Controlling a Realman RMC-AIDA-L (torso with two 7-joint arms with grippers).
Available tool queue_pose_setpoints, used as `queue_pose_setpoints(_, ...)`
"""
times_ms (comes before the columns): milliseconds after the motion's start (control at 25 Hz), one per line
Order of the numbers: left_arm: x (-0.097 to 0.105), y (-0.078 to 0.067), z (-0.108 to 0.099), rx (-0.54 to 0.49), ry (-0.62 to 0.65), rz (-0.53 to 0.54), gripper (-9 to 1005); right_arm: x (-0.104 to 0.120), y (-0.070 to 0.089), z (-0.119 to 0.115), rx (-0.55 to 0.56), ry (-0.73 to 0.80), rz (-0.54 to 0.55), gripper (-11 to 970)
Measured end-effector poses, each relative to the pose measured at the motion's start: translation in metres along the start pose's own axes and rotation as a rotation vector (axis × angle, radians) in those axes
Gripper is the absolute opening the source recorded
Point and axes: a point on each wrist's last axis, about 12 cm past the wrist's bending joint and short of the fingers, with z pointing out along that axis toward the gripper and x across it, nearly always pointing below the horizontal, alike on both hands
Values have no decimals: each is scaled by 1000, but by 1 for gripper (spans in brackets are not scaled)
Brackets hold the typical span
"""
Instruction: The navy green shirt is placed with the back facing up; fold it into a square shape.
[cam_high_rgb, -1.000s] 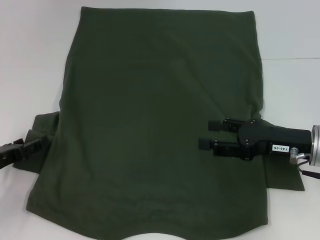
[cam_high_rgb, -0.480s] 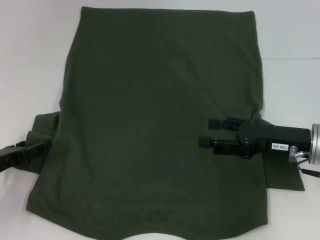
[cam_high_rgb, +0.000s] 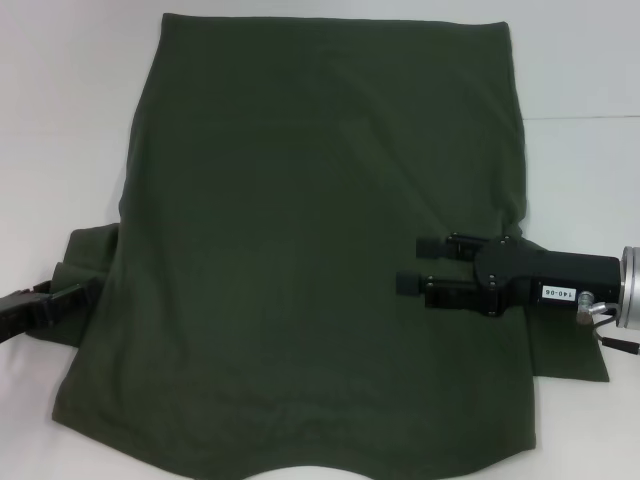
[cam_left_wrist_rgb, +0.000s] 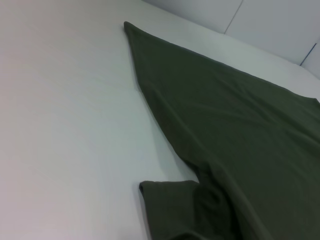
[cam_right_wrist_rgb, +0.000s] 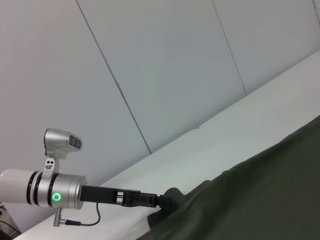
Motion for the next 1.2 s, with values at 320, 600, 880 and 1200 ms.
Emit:
queue_pose_setpoints(320,-2,0,-1,1,21,21,761,-1,0,0,0,-2,-3,835)
queue_pose_setpoints(600,-3,1,-1,-5,21,26,532,-1,0,0,1,-3,-4,835)
queue_pose_setpoints(880,-5,0,-1,-2,21,36,128,-2,0,0,4,-7,-4,835)
queue_pose_setpoints(1200,-10,-1,1,5,19,49,0,-1,0,0,6,-14,2,835)
